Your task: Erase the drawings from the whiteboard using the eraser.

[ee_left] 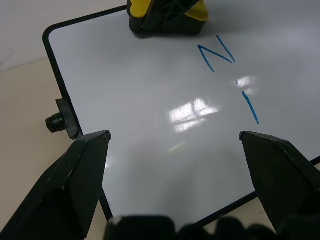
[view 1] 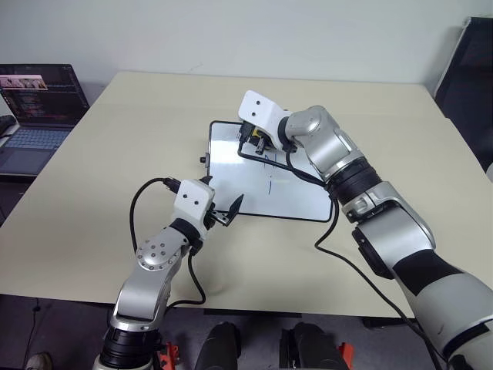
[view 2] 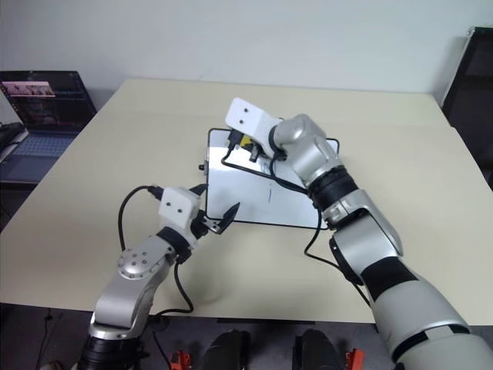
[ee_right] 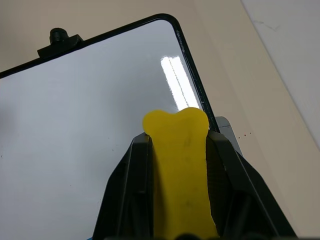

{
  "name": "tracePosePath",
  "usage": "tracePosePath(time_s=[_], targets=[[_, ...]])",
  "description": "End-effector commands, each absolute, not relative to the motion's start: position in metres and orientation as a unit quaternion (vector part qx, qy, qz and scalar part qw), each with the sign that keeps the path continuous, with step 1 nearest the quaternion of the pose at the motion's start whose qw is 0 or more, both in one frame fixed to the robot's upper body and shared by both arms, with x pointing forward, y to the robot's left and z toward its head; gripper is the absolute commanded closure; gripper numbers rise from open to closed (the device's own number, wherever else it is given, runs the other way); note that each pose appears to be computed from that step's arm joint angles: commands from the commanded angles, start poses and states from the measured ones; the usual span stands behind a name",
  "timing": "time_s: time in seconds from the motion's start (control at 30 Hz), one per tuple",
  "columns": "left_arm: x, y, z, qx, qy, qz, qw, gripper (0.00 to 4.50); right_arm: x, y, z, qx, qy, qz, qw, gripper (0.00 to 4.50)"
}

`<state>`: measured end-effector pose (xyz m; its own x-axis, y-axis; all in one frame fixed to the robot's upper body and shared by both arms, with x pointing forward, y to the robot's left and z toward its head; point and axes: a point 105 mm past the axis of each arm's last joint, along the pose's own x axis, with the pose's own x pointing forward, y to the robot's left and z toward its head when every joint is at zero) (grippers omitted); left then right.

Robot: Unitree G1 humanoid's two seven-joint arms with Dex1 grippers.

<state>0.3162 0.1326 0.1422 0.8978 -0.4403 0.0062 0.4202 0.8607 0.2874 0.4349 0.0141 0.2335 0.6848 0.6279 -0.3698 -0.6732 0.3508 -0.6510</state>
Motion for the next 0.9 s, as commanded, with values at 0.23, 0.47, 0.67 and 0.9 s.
tracePosePath(time_s=[0.23,0.47,0.67,0.9], targets=[[0.314,0.13,0.156,0.146,-0.067,-0.224,0.961,0.0,0.447,-0.026,0.22,-0.438,0.055,0.363,0.821,3.42],[0.314,0.129,0.155,0.145,-0.066,-0.225,0.961,0.0,0.45,-0.061,0.207,-0.451,0.088,0.34,0.821,3.42],[0.314,0.129,0.154,0.145,-0.065,-0.228,0.961,0.0,0.449,-0.08,0.204,-0.455,0.105,0.328,0.821,3.42],[0.313,0.13,0.154,0.147,-0.064,-0.228,0.96,0.0,0.444,-0.103,0.196,-0.457,0.127,0.317,0.822,3.42]])
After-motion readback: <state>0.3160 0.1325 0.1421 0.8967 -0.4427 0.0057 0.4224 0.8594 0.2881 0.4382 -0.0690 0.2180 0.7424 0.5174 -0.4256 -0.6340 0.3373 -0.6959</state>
